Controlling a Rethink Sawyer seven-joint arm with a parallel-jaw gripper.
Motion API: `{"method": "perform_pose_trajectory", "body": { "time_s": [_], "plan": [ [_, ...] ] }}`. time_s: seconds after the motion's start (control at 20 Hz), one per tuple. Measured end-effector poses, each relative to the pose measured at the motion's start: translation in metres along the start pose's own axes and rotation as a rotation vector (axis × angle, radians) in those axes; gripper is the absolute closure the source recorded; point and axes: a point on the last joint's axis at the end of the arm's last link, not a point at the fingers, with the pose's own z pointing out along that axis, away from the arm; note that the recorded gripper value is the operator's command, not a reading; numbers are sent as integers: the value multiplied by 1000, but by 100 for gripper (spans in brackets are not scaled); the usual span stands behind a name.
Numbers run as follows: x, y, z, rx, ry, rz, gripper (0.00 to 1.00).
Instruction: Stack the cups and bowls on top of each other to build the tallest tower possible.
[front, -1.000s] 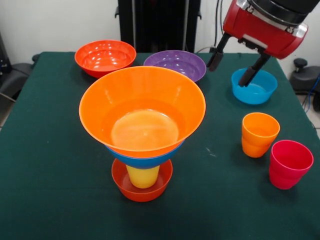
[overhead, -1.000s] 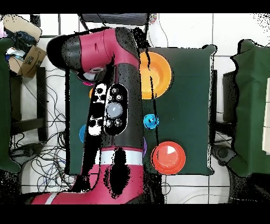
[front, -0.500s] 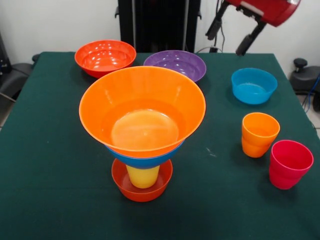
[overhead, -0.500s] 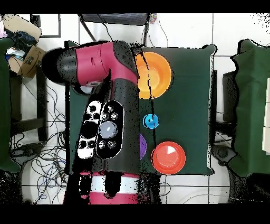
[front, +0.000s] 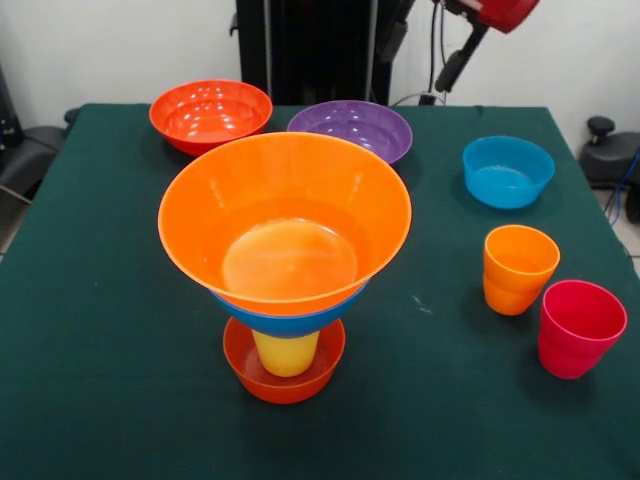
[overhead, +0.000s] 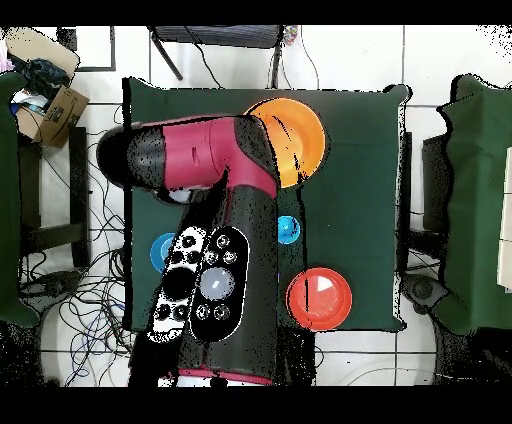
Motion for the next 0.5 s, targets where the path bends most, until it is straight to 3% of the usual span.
{"method": "perform_pose_trajectory", "body": {
  "time_s": [0.5],
  "plan": [
    [44,-18,44,-5,14,6,0]
  ]
}}
